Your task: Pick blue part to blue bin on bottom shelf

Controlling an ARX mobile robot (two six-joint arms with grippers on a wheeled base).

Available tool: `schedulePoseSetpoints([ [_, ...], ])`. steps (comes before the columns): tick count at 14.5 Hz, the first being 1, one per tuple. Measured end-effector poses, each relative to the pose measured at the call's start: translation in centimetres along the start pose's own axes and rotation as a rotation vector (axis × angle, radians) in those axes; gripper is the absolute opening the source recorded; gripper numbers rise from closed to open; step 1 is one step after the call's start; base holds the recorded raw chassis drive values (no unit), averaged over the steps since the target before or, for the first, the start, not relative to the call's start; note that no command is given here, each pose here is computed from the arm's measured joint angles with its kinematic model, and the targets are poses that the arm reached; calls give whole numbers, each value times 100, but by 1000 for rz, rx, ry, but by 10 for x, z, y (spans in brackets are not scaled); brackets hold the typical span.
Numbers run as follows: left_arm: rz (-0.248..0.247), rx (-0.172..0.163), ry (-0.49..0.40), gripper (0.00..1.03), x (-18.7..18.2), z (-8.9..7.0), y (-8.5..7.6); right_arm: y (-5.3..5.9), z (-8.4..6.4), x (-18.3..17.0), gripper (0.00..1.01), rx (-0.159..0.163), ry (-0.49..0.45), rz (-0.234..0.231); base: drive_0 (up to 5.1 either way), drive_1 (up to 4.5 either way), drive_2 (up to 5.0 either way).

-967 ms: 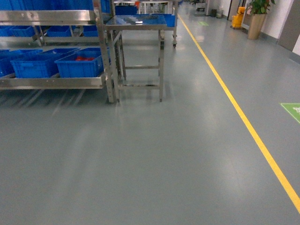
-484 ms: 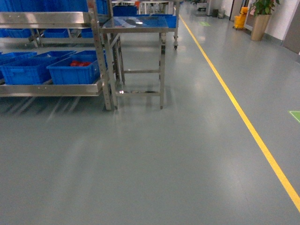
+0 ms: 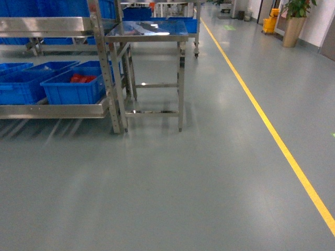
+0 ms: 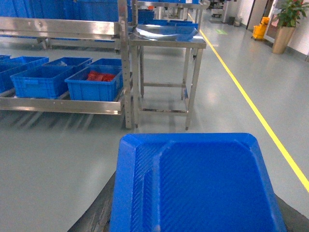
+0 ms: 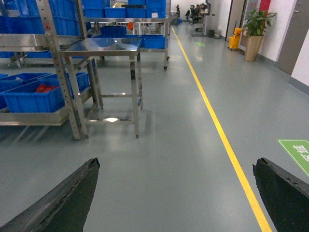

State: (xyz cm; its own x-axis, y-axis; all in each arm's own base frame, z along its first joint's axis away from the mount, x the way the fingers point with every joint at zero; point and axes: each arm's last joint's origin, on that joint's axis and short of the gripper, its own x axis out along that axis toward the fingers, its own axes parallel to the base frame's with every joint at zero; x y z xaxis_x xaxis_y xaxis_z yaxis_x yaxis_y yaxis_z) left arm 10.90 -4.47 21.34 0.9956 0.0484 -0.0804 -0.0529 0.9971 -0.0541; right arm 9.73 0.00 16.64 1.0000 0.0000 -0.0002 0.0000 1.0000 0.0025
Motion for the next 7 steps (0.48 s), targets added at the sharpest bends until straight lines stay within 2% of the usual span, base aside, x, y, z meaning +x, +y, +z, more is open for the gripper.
schedulePoseSetpoints([
  [7, -1, 3, 5, 43, 0, -1, 0, 0, 0, 0, 98, 0, -4, 0, -8, 426, -441],
])
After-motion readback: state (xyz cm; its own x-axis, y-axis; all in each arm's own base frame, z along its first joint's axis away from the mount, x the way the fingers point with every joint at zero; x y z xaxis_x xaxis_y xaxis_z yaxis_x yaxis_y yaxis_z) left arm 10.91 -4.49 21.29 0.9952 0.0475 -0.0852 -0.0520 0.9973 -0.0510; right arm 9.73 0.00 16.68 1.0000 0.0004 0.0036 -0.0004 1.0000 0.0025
